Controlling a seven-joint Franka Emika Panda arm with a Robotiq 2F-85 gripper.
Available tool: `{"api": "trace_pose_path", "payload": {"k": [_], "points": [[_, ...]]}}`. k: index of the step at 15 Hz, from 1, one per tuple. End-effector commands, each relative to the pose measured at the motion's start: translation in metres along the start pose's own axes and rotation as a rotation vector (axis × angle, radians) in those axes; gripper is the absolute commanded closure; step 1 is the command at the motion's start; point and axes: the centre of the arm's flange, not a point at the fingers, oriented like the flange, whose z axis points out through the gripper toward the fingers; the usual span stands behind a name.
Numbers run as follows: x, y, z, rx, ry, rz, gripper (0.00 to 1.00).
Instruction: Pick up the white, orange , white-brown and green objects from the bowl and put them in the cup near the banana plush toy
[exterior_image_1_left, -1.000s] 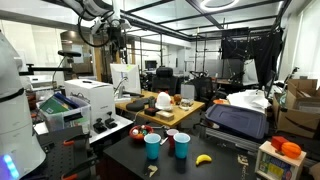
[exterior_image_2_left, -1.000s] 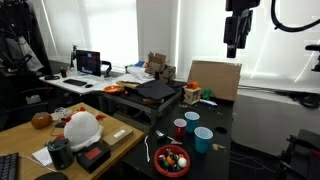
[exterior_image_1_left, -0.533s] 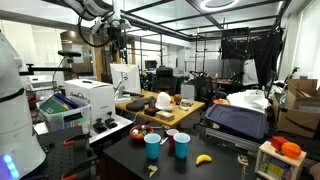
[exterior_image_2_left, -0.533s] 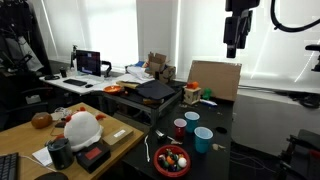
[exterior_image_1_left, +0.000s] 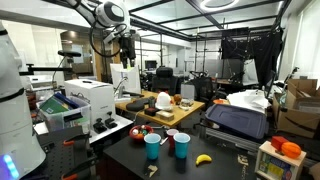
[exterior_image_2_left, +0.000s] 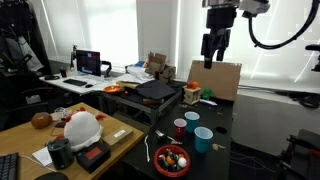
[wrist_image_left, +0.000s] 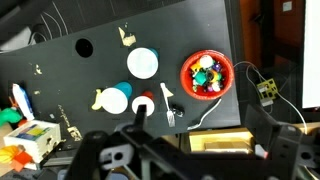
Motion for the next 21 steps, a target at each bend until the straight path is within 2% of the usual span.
{"api": "trace_pose_path", "payload": {"k": [1,8,10,13,21], "points": [[0.04,-0.01,0.039,0.038,-0.011,0.003,0.0],[0.071,-0.031,0.134,0.062,-0.073,-0.058,0.0],[0.077,-0.036,0.161,0.028,-0.089,-0.078,0.0],[0.083,-0.039,0.198,0.023,-0.13,-0.1,0.0],[0.096,-0.069,0.278,0.083,-0.222,-0.188,0.0]]}}
